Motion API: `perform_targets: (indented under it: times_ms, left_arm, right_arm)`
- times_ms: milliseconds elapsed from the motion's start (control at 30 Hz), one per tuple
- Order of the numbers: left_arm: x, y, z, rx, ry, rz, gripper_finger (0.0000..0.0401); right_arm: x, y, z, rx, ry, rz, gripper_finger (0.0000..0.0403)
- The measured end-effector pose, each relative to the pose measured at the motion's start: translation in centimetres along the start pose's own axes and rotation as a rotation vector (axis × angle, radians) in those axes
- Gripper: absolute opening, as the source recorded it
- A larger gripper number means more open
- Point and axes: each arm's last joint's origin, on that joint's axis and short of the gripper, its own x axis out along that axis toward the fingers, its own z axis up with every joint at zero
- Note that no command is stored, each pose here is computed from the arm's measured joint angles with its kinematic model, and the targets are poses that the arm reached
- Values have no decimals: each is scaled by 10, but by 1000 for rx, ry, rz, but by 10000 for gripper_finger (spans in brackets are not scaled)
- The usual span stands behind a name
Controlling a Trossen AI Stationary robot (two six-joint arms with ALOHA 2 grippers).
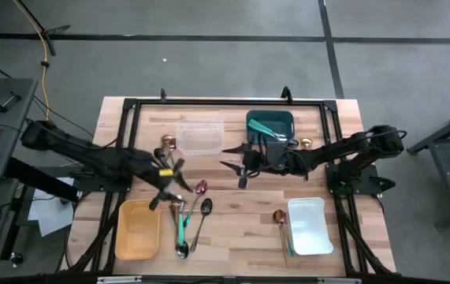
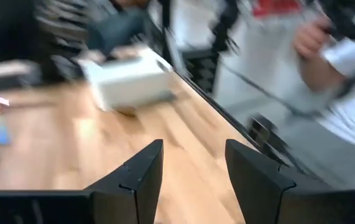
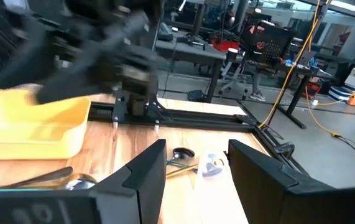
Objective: Sort silverware by color (type)
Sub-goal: Put the green spoon into the blue bin
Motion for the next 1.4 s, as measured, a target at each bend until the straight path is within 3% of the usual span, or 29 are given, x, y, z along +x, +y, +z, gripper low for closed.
perform_targets:
  times_ms: [167,533,667,933,1200,1400]
  left_arm:
    - [24,-17,6,24,253,-102,166]
    - [62,-40,-33,368,646,-180,166]
    - [73,-43,-46,479,706,-190,166]
    - [88,-41,-72,577,825,-230,166]
    - [89,-40,-72,591,829,-220,166]
    - [90,-39,-57,619,805,-153,166]
  right_arm:
    - [0,0,-1,-5,16,2,170]
    - [0,0,-2,-11,25,4,170]
    - [0,0,-2,-11,25,5,170]
    - [0,1,-3,-13,31,6,170]
    - [0,1,-3,-13,31,6,170]
    - [0,1,-3,-13,31,6,170]
